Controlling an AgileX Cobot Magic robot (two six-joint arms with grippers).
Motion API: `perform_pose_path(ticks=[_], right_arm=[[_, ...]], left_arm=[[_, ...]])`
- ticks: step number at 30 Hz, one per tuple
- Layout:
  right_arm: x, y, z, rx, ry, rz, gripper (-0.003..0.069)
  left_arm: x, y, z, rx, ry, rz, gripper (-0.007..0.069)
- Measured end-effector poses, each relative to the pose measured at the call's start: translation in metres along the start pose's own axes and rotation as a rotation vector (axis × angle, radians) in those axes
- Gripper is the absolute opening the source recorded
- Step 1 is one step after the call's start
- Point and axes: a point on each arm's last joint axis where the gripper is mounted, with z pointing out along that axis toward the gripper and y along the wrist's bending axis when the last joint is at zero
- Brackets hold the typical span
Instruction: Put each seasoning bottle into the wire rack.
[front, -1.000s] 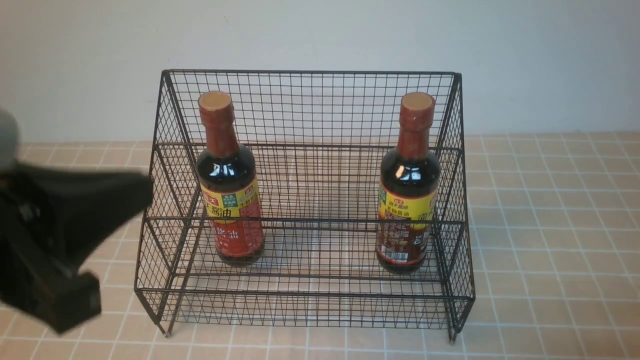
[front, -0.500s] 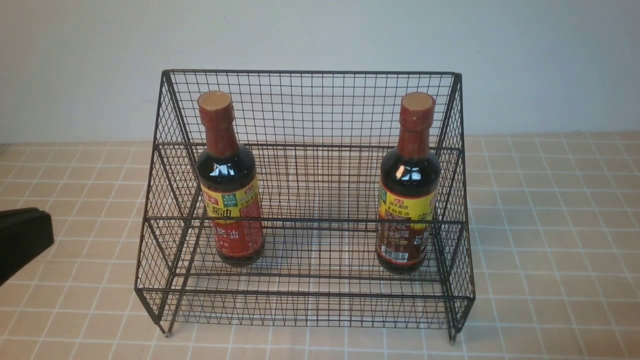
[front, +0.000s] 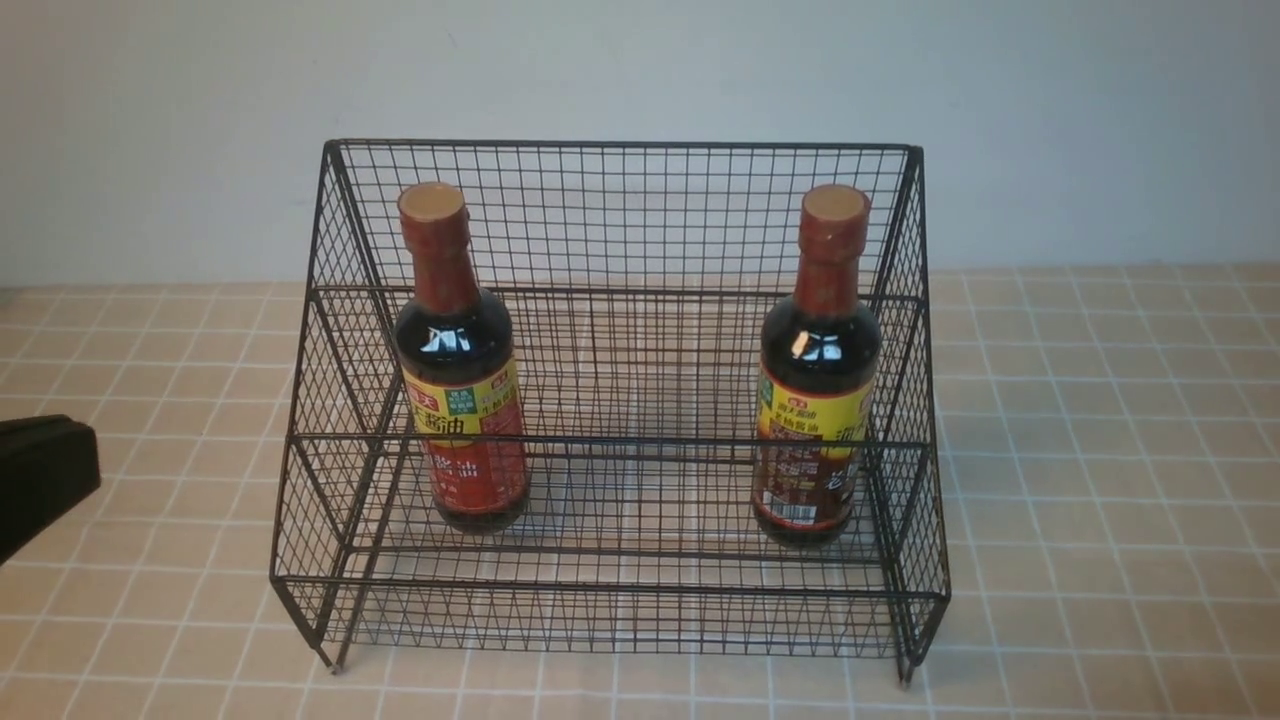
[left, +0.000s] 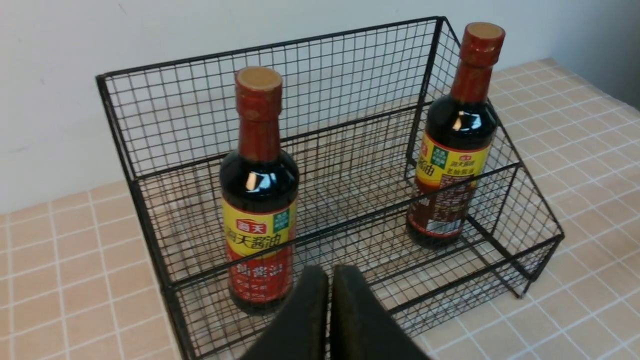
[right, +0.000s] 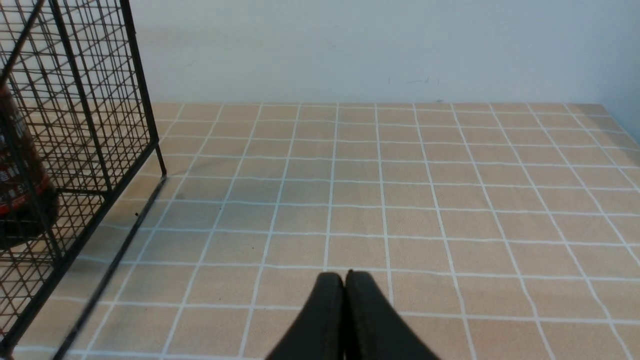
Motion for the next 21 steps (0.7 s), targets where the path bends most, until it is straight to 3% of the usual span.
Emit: perform_pose_path(ticks=[7,15,21], right_arm=[[0.000,0.000,0.000,0.000,0.000,0.000,-0.0014],[0.000,0.000,0.000,0.000,0.000,0.000,-0.0014],[0.000,0.000,0.000,0.000,-0.001,0.000,-0.0014]], left_arm=[[0.042,0.013,0.002,-0.146,-0.088,0.050,-0.0007],[0.156,0.029,0.025,-0.372,-0.108,0.005,-0.0007],[0.197,0.033,0.037,-0.419,-0.050,-0.024,-0.0007]])
